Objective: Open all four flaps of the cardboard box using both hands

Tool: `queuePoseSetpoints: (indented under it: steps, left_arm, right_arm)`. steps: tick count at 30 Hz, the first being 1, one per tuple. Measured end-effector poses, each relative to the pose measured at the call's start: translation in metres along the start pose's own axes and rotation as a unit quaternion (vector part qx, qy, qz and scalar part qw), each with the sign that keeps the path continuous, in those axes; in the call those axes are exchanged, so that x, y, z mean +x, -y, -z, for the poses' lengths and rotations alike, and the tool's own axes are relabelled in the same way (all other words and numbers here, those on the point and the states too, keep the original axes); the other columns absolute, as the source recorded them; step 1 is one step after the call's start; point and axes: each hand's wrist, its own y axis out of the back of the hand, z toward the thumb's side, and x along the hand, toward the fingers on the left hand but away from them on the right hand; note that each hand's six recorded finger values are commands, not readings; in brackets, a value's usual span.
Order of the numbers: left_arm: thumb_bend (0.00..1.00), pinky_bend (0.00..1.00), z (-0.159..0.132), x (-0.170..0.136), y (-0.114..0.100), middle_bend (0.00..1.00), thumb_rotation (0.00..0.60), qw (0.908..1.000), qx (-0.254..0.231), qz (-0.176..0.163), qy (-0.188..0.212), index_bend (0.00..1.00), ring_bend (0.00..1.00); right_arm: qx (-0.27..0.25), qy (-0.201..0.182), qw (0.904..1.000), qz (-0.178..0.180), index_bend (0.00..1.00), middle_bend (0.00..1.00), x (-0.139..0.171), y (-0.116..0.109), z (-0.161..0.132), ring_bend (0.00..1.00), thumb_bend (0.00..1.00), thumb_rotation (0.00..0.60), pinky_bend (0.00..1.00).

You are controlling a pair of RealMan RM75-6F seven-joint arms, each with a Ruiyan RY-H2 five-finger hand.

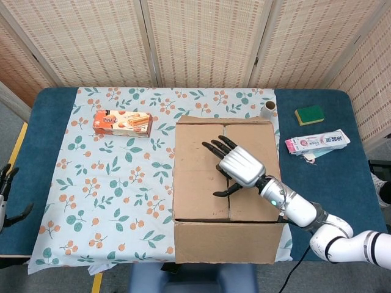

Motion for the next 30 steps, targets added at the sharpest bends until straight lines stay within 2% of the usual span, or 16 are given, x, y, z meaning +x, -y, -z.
queuePoseSetpoints:
  steps: [4, 9, 16, 23, 30]
  left_arm:
    - [0.34, 0.0, 0.001, 0.0, -0.002, 0.03, 0.6, 1.0, -0.004, -0.005, 0.001, 0.0, 0.0]
    - [0.33, 0.0, 0.002, -0.001, -0.004, 0.03, 0.6, 0.9999, -0.006, -0.009, -0.001, 0.0, 0.0]
    - [0.34, 0.0, 0.002, -0.001, -0.003, 0.03, 0.6, 0.9999, -0.006, -0.009, 0.0, 0.0, 0.0]
    - [0.34, 0.0, 0.003, -0.001, -0.003, 0.03, 0.6, 0.9999, -0.001, -0.01, -0.004, 0.0, 0.0]
    - [0.34, 0.0, 0.0, -0.001, -0.002, 0.03, 0.6, 0.9999, 0.003, -0.013, 0.001, 0.0, 0.0]
  right_arm:
    - [0.009, 0.002, 0.9999, -0.014, 0.72, 0.0, -0.004, 0.008, 0.0, 0.0, 0.2, 0.199, 0.0]
    - [0.02, 0.002, 0.9993, -0.03, 0.6, 0.0, -0.007, 0.018, -0.001, 0.0, 0.2, 0.188, 0.0]
    - [0.027, 0.0, 0.9988, -0.041, 0.5, 0.0, -0.006, 0.025, -0.002, 0.0, 0.2, 0.186, 0.0]
    - [0.029, -0.001, 0.9986, -0.045, 0.53, 0.0, -0.003, 0.026, 0.0, 0.0, 0.2, 0.183, 0.0]
    - [0.037, 0.011, 0.9967, -0.071, 0.56, 0.0, 0.007, 0.032, 0.009, 0.0, 0.2, 0.176, 0.0]
